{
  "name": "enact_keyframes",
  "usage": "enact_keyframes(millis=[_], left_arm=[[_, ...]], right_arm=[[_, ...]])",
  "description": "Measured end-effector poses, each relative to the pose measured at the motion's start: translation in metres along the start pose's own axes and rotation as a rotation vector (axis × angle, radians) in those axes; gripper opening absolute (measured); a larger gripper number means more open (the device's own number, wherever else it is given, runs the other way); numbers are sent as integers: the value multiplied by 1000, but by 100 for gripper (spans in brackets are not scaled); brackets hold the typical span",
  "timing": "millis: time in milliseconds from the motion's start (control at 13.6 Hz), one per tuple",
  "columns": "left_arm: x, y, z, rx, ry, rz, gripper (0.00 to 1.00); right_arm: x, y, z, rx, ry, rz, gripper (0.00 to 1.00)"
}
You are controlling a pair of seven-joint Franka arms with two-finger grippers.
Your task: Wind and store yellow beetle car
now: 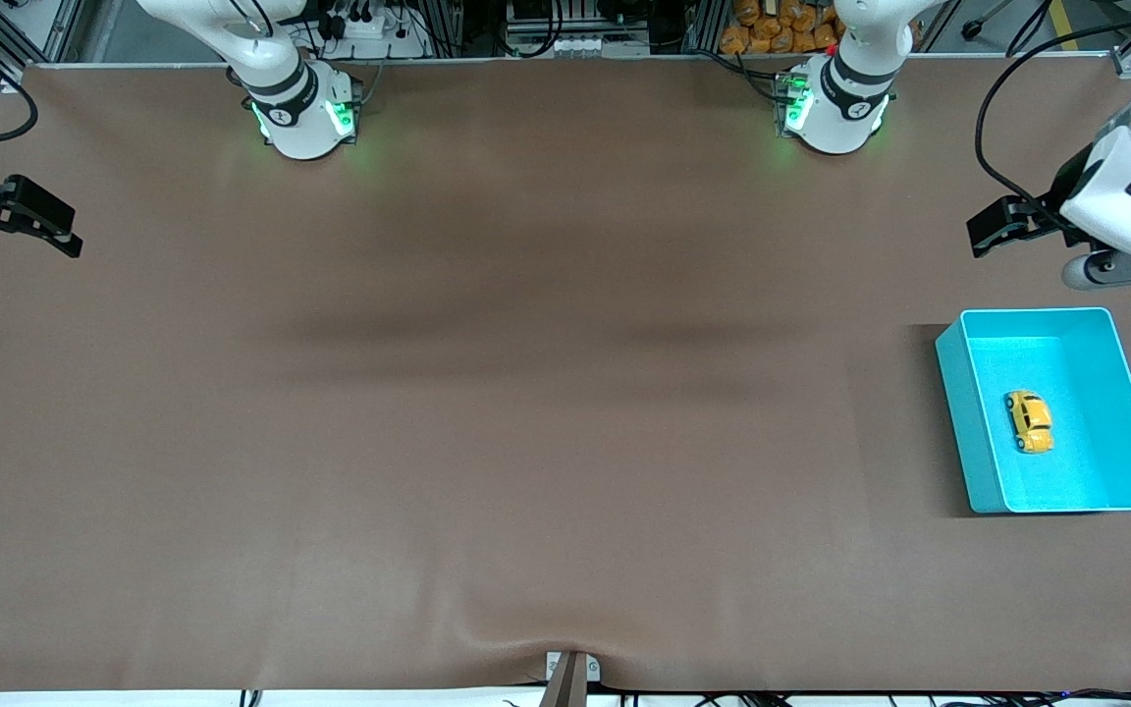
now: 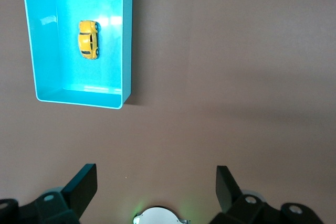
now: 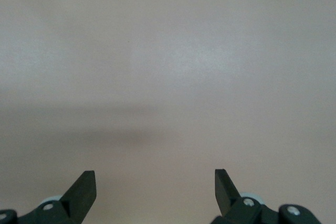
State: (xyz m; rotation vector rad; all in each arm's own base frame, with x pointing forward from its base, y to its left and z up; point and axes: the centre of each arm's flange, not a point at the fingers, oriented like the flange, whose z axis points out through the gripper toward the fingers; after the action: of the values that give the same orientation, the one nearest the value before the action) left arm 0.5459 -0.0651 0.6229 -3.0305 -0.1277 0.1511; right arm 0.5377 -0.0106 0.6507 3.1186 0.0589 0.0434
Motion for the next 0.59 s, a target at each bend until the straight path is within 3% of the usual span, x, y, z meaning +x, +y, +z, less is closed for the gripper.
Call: enact_keyframes(millis=[589], left_arm=[[-7, -11, -14, -17, -14, 21, 100]], right_arm=[[0, 0, 0, 0, -1, 0, 100]])
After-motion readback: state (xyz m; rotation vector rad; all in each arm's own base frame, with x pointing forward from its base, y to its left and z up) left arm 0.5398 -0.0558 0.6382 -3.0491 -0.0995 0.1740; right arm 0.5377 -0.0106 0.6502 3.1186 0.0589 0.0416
